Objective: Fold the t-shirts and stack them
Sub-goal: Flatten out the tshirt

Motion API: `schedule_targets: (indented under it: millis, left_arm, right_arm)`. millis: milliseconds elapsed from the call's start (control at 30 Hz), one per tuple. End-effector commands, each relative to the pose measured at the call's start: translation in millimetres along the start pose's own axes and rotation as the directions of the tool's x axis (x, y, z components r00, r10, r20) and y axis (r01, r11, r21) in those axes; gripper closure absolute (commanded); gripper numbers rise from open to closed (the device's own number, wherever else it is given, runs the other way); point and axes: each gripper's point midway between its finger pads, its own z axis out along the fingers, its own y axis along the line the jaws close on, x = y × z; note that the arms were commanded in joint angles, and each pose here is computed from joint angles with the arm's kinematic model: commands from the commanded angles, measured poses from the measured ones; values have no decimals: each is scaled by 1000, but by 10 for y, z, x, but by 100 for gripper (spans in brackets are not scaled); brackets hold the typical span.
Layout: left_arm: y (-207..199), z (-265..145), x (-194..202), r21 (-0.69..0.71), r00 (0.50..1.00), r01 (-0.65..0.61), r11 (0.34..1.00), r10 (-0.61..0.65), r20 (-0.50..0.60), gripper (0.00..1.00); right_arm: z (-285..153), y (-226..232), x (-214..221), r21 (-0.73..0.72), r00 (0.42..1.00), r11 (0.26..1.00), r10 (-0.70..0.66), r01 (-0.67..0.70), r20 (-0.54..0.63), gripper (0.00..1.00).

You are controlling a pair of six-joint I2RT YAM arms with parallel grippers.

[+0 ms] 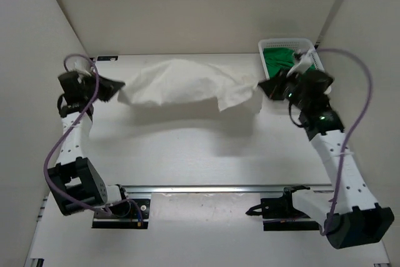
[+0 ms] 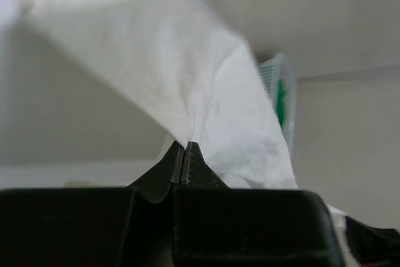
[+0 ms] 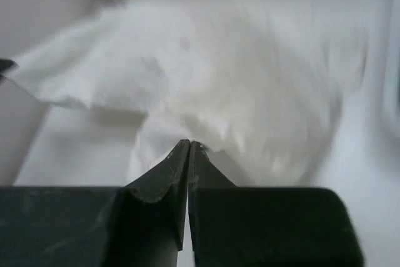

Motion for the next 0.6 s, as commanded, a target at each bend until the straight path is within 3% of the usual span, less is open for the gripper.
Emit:
schedule_targets:
  millis: [0,67,167,267,433,567]
  left_arm:
    - [882,-42,692,-204,990,11,979,-39,-135,99]
    - [1495,-122,967,-369,984,-10,929,-57,-169,97]
    - [1952,-195,1178,-489,965,-31,872,-101,-240,95]
    - [2128,-205,1218,-541,953,-54,839,-118,-280,90]
    - [1834,0,896,-524,963,-146,839,0,-269,90]
    - [1847,-12,788,-567,966,-157,809,8,-257,72]
  right_arm:
    - [-11,-397,1375,139,948,970,227,-200,-223,100]
    - [-229,-562,2114,218,892,941,320,-259,-319,100]
    - [-470,-653,2750,270,818,903,419,-333,-394,100]
    - [-598,-715,2968,309,795,892,438,-329,-420,100]
    - [-644,-744,2900,300,827,897,423,-324,-370,100]
    - [-658,-774,2928,310,832,895,424,-322,-358,100]
